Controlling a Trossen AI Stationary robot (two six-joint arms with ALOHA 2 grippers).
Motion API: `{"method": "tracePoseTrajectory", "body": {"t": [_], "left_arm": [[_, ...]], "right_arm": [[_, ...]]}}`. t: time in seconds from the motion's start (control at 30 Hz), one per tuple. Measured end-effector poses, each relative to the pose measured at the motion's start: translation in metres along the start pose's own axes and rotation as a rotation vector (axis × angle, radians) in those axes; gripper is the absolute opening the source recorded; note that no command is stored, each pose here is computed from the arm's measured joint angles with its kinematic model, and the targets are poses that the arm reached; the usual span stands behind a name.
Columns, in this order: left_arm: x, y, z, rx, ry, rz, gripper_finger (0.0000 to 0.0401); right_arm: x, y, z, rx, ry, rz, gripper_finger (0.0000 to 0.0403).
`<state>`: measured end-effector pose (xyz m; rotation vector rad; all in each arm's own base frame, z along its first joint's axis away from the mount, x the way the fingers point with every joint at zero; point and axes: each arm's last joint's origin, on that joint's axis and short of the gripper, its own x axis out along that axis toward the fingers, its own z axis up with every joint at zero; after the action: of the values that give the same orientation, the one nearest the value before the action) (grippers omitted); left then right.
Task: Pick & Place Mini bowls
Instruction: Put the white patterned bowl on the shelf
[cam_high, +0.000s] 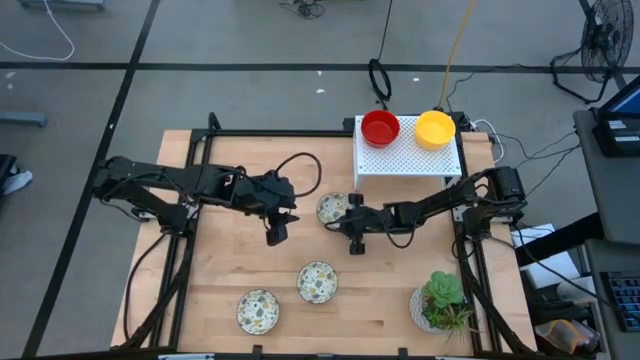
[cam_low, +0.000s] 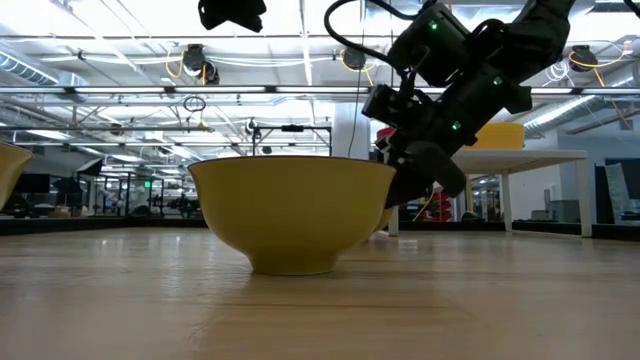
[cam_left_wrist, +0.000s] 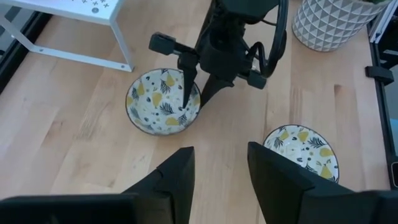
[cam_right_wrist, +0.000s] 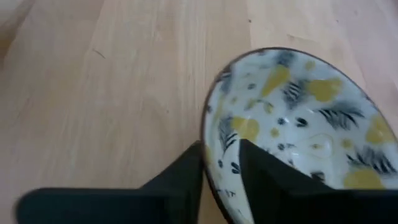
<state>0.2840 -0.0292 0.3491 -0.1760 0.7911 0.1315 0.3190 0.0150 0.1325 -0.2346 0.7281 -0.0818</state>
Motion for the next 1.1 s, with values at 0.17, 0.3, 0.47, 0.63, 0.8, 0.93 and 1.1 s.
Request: {"method": "tracePoseTrajectory", "body": {"t": [0.17, 0.3, 0.47, 0.63, 0.8, 0.93, 1.1], "left_arm": [[0.0, 0.0, 0.0, 0.0, 0.002, 0.0, 0.015], [0.0, 0.0, 0.0, 0.0, 0.005, 0.001, 0.015], [0.0, 0.001, -0.003, 0.003, 0.028, 0.007, 0.015], [0.0, 0.001, -0.003, 0.003, 0.028, 0.007, 0.015], [0.0, 0.001, -0.003, 0.003, 0.029, 0.007, 0.015], [0.0, 0.001, -0.003, 0.003, 0.028, 0.007, 0.015], [0.0, 0.002, -0.002, 0.001, 0.026, 0.01, 0.015]], "right_arm": [[0.0, 0.0, -0.001, -0.004, 0.013, -0.002, 0.0018], [-0.004, 0.0, 0.002, -0.002, 0.002, 0.0, 0.001], [-0.033, -0.001, 0.02, 0.0, -0.08, 0.011, 0.0005], [-0.087, -0.008, 0.043, 0.013, -0.222, 0.012, 0.0004], [-0.141, -0.029, 0.048, 0.117, -0.287, -0.109, 0.0004], [-0.167, -0.049, 0.033, 0.188, -0.186, -0.263, 0.0004], [-0.191, -0.074, 0.027, 0.341, 0.0, -0.329, 0.0004]]}}
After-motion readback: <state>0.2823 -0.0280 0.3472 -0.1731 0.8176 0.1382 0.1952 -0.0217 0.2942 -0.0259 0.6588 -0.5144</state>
